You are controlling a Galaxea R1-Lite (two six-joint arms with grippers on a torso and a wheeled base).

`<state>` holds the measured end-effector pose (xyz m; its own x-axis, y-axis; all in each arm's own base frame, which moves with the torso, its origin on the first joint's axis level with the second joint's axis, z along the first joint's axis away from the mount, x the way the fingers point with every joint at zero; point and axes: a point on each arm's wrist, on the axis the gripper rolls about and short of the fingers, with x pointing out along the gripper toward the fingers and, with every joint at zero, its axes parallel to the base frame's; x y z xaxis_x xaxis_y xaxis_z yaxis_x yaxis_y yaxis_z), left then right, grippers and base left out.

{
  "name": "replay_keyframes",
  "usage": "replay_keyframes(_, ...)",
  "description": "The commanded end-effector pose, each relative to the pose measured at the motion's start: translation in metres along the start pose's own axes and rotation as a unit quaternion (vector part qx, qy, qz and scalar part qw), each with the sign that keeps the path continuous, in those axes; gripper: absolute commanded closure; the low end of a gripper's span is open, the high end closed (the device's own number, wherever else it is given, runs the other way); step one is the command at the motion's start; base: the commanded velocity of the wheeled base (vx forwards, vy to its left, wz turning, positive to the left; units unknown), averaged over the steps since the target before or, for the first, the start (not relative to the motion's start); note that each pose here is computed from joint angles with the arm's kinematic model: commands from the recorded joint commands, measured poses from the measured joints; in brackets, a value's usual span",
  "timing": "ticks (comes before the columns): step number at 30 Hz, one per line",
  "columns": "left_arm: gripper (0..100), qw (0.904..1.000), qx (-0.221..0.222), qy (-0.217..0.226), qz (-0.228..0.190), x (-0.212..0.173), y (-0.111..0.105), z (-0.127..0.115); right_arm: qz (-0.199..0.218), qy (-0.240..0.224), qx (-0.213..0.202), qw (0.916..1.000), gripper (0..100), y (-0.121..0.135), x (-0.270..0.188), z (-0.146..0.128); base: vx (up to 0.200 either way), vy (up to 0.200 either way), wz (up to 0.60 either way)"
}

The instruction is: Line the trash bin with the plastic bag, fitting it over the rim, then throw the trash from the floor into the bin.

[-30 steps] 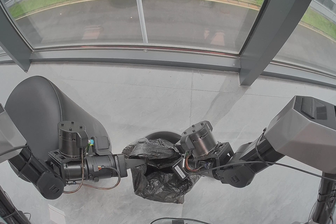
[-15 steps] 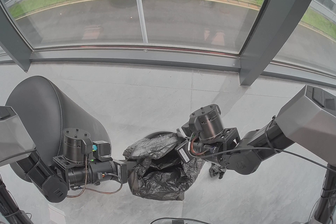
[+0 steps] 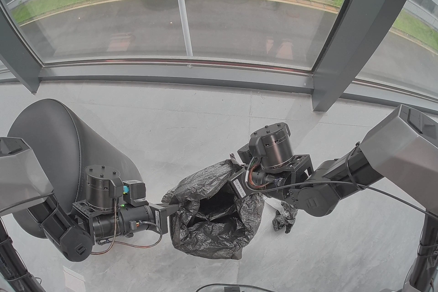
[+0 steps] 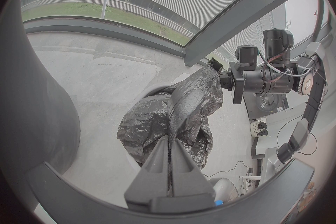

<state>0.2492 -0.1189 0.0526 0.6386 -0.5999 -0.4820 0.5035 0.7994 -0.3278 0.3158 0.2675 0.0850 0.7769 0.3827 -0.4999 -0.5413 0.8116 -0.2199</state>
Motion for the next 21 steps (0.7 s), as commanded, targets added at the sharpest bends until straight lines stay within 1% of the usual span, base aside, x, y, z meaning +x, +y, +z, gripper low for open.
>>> replay_keyframes(1, 100, 1.0, 0.0, -0.004, 0.001, 0.006, 0.002, 0.003, 0.0, -0.005, 0.0, 1.0, 100, 0.002, 0.009, -0.002, 0.0, 0.0, 0.0)
replay_keyframes(6, 100, 0.9998, -0.005, -0.015, 0.012, 0.011, 0.011, 0.01, -0.003, -0.026, 0.004, 0.9997, 100, 0.003, 0.015, 0.001, 0.0, 0.0, 0.0)
replay_keyframes(10, 100, 0.999, -0.011, -0.029, 0.033, 0.021, 0.031, 0.019, -0.006, -0.026, 0.005, 0.9996, 100, 0.005, 0.029, -0.001, 0.0, 0.0, 0.0)
replay_keyframes(11, 100, 0.9989, -0.012, -0.029, 0.034, 0.022, 0.032, 0.019, -0.007, -0.026, 0.005, 0.9996, 100, 0.005, 0.029, -0.001, 0.0, 0.0, 0.0)
replay_keyframes(12, 100, 0.9987, -0.009, -0.031, 0.041, 0.025, 0.038, 0.021, -0.008, -0.028, 0.005, 0.9996, 100, 0.006, 0.032, 0.0, 0.0, 0.0, 0.0)
replay_keyframes(14, 100, 0.9984, 0.0, -0.03, 0.048, 0.026, 0.044, 0.021, -0.008, -0.03, 0.005, 0.9995, 100, 0.006, 0.035, 0.001, 0.0, 0.0, 0.0)
replay_keyframes(18, 100, 0.9977, 0.01, -0.03, 0.06, 0.031, 0.051, 0.021, -0.016, -0.028, 0.001, 0.9995, 100, 0.002, 0.045, -0.002, 0.0, 0.0, 0.0)
replay_keyframes(21, 100, 0.9976, 0.011, -0.033, 0.06, 0.031, 0.051, 0.022, -0.018, -0.026, 0.002, 0.9995, 100, 0.001, 0.048, -0.003, 0.0, 0.0, 0.0)
